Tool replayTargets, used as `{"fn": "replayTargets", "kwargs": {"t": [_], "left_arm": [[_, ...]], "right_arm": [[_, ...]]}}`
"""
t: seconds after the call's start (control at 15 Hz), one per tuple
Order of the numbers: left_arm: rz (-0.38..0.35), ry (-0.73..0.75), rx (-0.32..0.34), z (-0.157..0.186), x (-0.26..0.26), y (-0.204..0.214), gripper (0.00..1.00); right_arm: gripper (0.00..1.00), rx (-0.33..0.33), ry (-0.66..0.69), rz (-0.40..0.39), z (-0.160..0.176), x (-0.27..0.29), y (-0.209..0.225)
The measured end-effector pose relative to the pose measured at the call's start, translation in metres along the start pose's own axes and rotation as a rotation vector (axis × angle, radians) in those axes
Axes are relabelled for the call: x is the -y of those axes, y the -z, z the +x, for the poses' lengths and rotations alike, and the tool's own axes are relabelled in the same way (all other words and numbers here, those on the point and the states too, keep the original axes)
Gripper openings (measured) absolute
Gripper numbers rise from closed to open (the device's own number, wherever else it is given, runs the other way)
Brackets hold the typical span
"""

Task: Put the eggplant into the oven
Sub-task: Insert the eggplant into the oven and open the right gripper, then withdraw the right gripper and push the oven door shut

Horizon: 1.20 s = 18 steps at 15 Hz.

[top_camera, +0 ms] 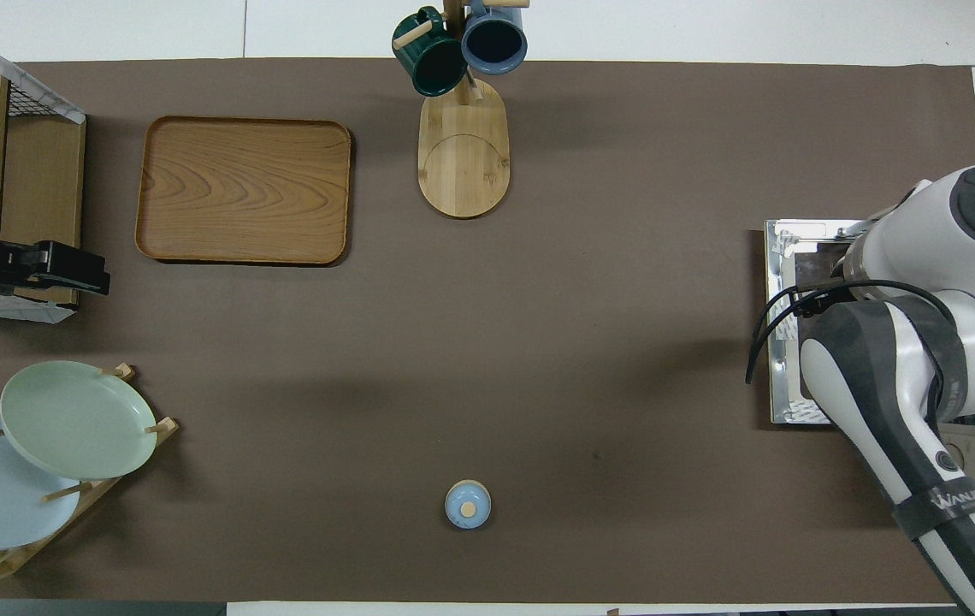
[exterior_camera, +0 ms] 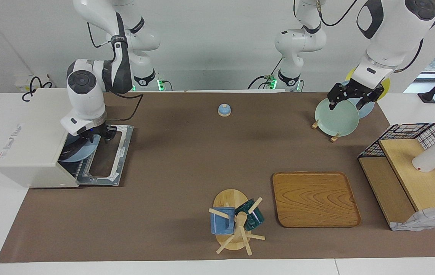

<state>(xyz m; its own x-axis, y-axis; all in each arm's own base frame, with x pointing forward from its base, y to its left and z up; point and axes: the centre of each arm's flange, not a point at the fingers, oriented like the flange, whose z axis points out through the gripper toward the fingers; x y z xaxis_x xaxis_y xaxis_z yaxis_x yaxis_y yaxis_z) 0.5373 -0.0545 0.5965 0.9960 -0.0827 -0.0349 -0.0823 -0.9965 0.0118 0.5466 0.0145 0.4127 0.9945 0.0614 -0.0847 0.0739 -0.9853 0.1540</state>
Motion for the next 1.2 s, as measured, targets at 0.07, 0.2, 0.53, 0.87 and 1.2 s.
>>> {"fn": "replayTargets", "kwargs": {"t": [0.07, 0.2, 0.53, 0.87, 1.2], "left_arm": [[0.000, 0.000, 0.000, 0.000, 0.000, 0.000, 1.00], [0.000, 0.000, 0.000, 0.000, 0.000, 0.000, 1.00], [0.000, 0.000, 0.000, 0.000, 0.000, 0.000, 1.00], [0.000, 0.000, 0.000, 0.000, 0.000, 0.000, 1.00], [0.000, 0.000, 0.000, 0.000, 0.000, 0.000, 1.00]], "right_arm": [[0.33, -0.013, -0.002, 0.023, 0.002, 0.010, -0.001], [0.11, -0.033, -0.016, 0.033, 0.003, 0.033, -0.011], [0.01, -0.042, -0.009, 0.039, 0.002, 0.053, -0.055], [0.01, 0.007, 0.001, 0.034, 0.004, 0.062, -0.090], [0.01, 0.022, 0.032, -0.010, 0.004, 0.060, -0.101]]}}
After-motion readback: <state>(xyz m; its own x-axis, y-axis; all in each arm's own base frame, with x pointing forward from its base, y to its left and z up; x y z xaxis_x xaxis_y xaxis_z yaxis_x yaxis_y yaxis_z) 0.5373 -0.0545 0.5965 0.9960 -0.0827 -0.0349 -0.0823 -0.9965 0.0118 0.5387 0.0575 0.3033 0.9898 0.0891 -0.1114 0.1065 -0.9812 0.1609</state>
